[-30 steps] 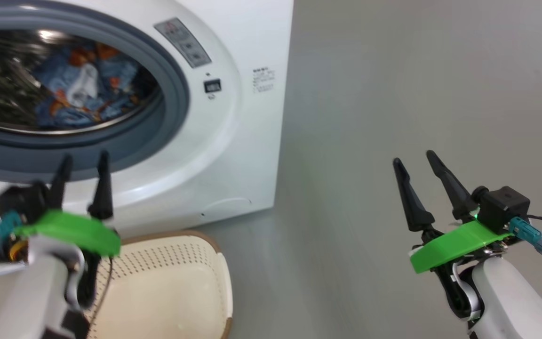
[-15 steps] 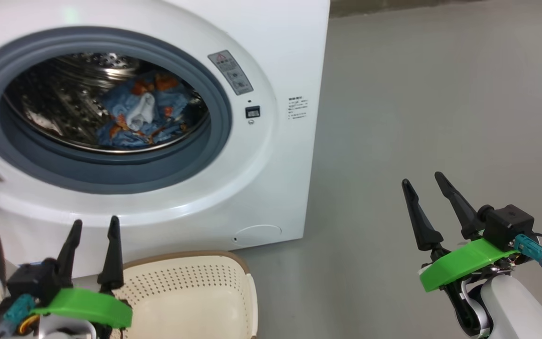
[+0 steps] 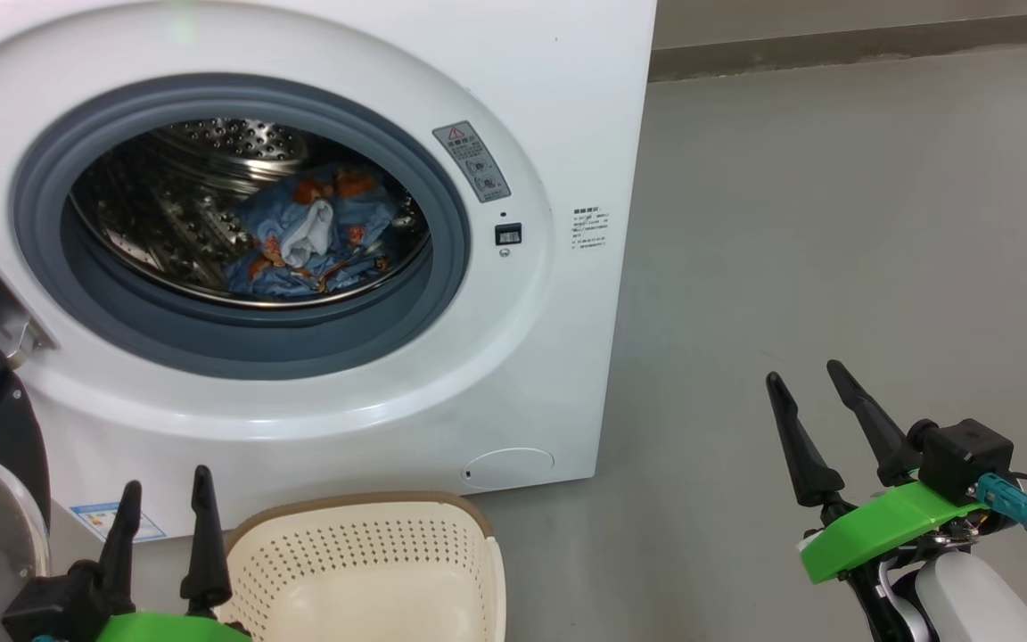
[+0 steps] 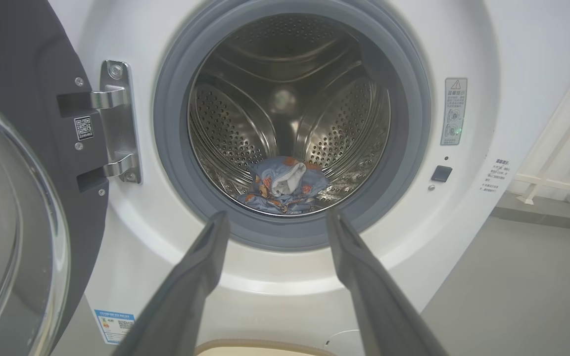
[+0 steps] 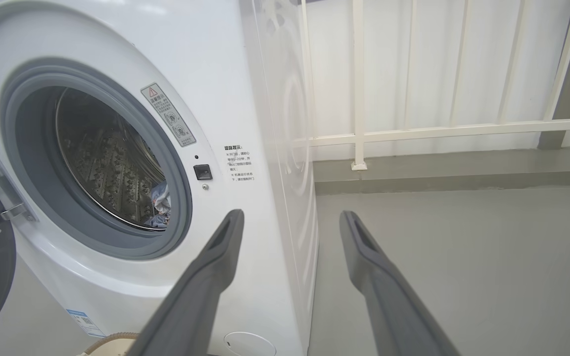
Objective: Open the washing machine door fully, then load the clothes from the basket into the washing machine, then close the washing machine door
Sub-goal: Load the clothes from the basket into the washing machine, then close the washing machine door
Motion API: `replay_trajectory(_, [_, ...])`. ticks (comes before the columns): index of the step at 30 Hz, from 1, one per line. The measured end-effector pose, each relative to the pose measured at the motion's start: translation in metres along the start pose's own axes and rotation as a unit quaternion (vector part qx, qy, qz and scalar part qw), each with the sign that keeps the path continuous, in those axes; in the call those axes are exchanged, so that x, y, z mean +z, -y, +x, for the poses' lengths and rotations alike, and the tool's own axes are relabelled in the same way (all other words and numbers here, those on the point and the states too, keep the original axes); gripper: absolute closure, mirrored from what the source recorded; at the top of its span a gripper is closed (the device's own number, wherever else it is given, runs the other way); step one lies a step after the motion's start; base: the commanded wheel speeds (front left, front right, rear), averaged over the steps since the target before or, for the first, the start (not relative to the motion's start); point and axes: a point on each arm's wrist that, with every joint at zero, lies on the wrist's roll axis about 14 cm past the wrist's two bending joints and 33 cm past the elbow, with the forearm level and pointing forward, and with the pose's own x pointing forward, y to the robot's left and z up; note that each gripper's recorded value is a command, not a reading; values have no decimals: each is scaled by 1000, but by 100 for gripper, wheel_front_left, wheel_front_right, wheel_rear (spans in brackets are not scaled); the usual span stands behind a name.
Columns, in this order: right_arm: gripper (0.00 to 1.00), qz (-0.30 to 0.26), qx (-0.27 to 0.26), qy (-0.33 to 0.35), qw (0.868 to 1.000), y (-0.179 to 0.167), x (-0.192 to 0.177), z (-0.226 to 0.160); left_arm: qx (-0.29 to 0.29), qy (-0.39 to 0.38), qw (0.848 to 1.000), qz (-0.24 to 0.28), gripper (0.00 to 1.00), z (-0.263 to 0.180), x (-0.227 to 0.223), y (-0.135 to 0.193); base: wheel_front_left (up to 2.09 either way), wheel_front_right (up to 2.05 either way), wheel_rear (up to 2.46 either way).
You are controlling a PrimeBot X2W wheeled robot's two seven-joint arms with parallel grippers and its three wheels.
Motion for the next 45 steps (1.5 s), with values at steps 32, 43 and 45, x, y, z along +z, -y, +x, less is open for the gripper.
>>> replay_trajectory(32, [0,4,2,-2,1000,-1,-2,1,0,-5,1000,2,0,-4,-5,-2,0,0,0])
replay_trajectory(43, [0,4,1,-4,1000,-1,-3,1,4,-3,1000,-2,0,-4,-5,-4,0,0,0])
replay_trajectory(45, [0,4,1,-4,1000,-1,-3,1,5,-2,1000,-3,0,-4,-4,-5,-12,12,0])
